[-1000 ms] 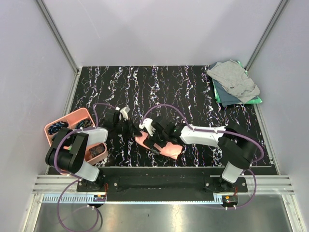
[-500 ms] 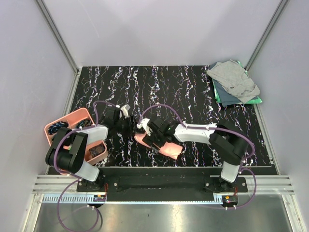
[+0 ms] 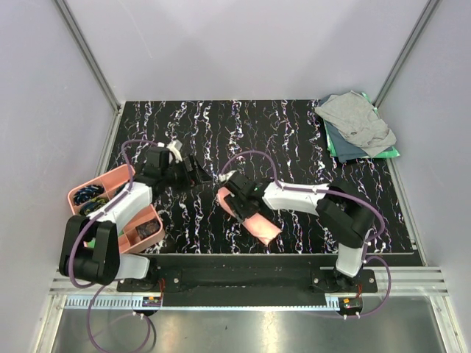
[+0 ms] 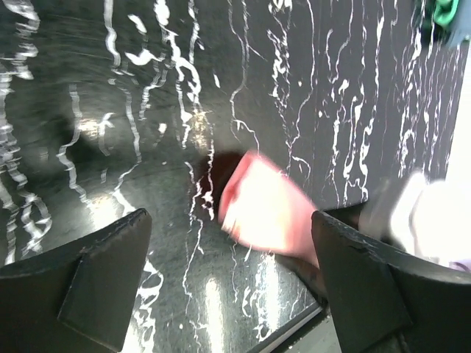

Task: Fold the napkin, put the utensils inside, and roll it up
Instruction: Roll the napkin with the utensil

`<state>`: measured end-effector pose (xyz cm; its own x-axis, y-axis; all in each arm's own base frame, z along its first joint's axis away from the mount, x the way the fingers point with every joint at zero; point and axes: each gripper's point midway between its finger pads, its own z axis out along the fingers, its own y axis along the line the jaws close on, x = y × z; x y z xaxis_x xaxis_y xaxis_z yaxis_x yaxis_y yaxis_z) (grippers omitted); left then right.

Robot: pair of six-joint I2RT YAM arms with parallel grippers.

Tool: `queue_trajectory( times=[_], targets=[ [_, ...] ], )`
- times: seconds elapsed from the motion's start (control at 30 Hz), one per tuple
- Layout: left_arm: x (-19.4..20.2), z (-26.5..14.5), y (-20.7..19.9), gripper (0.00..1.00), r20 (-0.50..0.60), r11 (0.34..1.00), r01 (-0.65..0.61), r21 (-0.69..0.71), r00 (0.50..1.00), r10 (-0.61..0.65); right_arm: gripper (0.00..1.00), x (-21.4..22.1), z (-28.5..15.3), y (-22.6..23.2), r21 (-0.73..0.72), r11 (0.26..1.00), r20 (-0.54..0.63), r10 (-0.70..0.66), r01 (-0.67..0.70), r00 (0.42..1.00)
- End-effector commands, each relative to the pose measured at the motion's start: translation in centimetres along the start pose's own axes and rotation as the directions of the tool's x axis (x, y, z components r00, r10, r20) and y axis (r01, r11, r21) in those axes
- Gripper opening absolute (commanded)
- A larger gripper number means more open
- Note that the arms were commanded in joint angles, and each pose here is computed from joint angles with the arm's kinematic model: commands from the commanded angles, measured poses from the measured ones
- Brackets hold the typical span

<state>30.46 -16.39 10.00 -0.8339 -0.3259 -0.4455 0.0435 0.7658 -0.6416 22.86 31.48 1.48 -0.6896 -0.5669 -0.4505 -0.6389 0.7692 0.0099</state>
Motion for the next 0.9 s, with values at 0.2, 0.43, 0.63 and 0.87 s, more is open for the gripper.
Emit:
queue_trajectory(
  times=[0.2, 0.43, 0.63, 0.87],
  targets=[
    [-4.5, -5.2, -3.2, 0.95, 0.122, 0.996, -0.089, 0.002, 0.989, 0.088, 0.59, 0.5, 2.0, -12.5, 0.245, 0.893, -0.054, 0.402, -0.379, 0.914],
    [-5.3, -7.8, -3.8, 0.99, 0.164, 0.987, -0.158, -0.012, 0.974, 0.158, 0.60, -1.4, 2.8, -20.5, 0.263, 0.820, -0.023, 0.533, -0.509, 0.846],
    [-5.6, -9.3, -3.4, 0.99, 0.206, 0.980, -0.193, -0.039, 0.959, 0.197, 0.60, -1.0, 3.1, -24.8, 0.290, 0.776, -0.024, 0.591, -0.560, 0.807],
    [-5.9, -10.3, -3.3, 0.99, 0.233, 0.965, -0.257, -0.054, 0.936, 0.263, 0.91, -3.1, 1.4, -25.3, 0.243, 0.782, 0.036, 0.584, -0.574, 0.811]
  ],
)
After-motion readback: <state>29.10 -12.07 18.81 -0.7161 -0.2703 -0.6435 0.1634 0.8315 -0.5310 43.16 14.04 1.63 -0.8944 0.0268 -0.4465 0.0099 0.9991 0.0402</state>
